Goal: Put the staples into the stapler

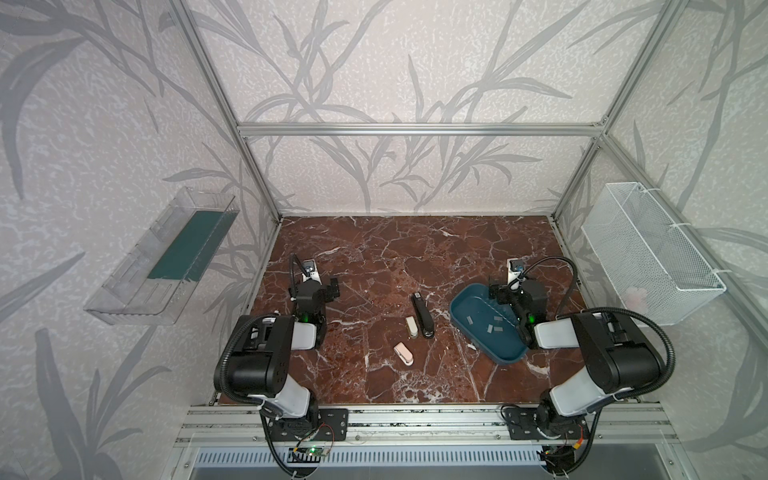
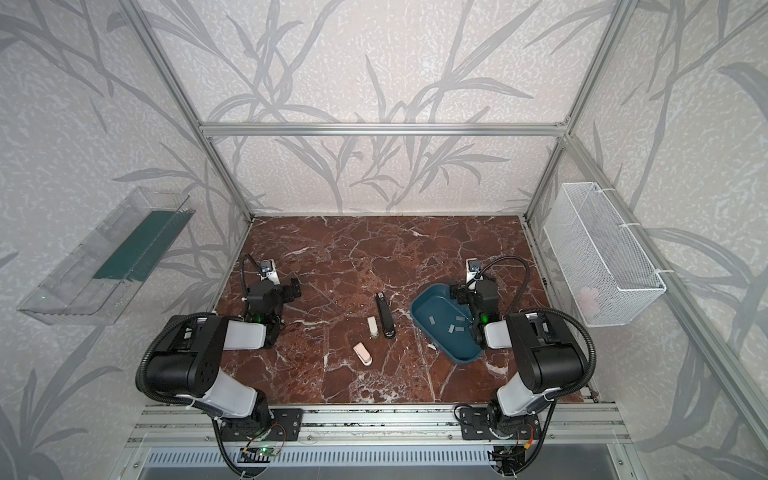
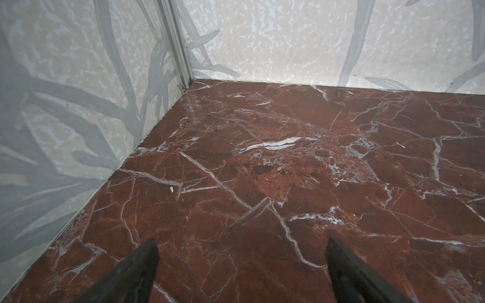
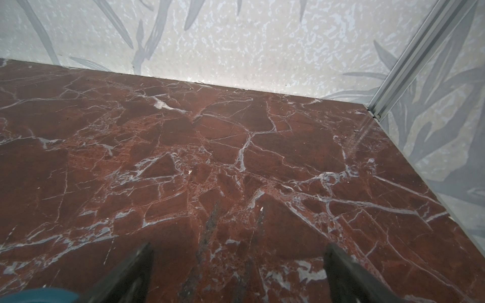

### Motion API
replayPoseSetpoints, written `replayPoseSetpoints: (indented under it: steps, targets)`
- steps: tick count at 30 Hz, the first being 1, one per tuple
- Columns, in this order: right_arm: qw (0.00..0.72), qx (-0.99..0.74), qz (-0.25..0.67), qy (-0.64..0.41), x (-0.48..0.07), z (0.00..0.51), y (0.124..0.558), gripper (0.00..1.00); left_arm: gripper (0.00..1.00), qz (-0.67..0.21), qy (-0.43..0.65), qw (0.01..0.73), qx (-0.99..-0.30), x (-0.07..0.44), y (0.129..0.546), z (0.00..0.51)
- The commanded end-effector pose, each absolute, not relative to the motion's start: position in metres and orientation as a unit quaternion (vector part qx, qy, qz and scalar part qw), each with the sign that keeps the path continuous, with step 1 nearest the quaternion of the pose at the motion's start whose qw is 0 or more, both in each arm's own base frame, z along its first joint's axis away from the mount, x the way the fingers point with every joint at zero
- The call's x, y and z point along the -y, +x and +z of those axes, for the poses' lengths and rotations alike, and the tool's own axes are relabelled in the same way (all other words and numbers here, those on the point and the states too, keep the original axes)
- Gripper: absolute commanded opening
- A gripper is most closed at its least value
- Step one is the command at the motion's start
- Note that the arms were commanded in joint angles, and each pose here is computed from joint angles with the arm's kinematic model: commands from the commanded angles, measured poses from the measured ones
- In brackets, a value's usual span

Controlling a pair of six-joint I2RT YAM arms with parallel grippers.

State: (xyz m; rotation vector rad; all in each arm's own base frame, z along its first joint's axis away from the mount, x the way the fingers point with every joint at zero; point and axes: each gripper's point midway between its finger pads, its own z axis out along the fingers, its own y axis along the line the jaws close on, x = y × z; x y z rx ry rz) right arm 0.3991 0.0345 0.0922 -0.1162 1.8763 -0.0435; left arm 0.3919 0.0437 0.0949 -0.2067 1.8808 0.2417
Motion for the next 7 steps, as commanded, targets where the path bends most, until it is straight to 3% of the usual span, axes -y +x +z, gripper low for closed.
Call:
replayPoseSetpoints:
  steps: [1, 7]
  targets:
    - [0.584, -0.809, -0.021, -0.053, -0.0328, 0.092, 0.3996, 0.99, 0.99, 0.108, -0.096, 0.583, -0.8, -0.0474, 0.3925, 0.0969]
    - [0.586, -0.809, -0.021, -0.052, -0.0321, 0.0922, 0.3992, 0.99, 0.99, 0.108, -0.097, 0.584, -0.799, -0.048, 0.3927, 0.0977]
